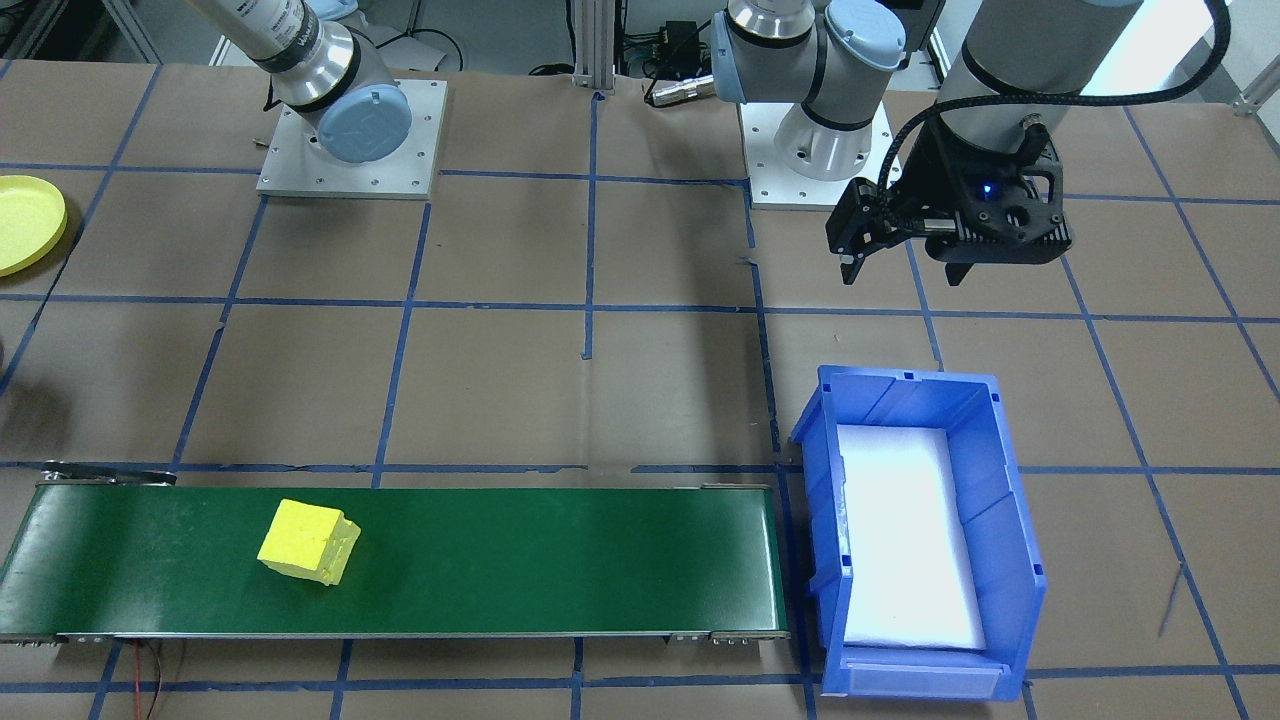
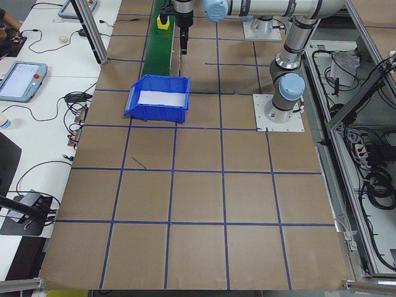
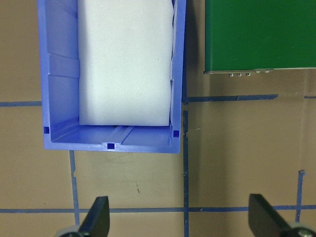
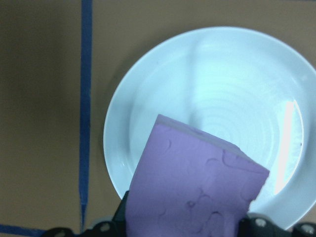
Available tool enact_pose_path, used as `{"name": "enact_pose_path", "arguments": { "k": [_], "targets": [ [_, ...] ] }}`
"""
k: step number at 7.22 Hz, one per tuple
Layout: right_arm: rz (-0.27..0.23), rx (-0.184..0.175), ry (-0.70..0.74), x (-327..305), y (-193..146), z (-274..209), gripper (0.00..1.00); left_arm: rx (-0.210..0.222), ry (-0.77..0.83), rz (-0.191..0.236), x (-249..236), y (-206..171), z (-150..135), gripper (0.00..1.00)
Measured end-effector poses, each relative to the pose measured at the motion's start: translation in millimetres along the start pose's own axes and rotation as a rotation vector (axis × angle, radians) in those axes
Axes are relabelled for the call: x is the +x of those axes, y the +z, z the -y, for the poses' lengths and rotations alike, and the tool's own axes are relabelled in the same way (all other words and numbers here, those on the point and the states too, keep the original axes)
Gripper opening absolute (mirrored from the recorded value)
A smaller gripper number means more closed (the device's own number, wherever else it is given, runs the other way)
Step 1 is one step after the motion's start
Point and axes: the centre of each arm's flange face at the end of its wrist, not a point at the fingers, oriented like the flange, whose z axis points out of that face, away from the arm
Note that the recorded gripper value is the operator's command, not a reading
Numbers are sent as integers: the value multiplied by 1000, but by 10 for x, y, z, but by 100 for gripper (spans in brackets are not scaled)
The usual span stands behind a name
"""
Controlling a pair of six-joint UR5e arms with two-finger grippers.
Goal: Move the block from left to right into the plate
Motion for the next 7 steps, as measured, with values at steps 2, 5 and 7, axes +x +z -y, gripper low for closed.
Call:
{"name": "enact_pose_path", "arguments": {
  "k": [2,5,7],
  "targets": [
    [-24,17,-94,139,158,-143,100,0,-9,-1,2,2,0,100],
    [-52,70,-117,235,45,-82,100,1,-11,-1,-2,-1,2,100],
    [-57,105,-124,191,-84,-24,100,3,-12,-1,-5,-7,0,100]
  ]
}}
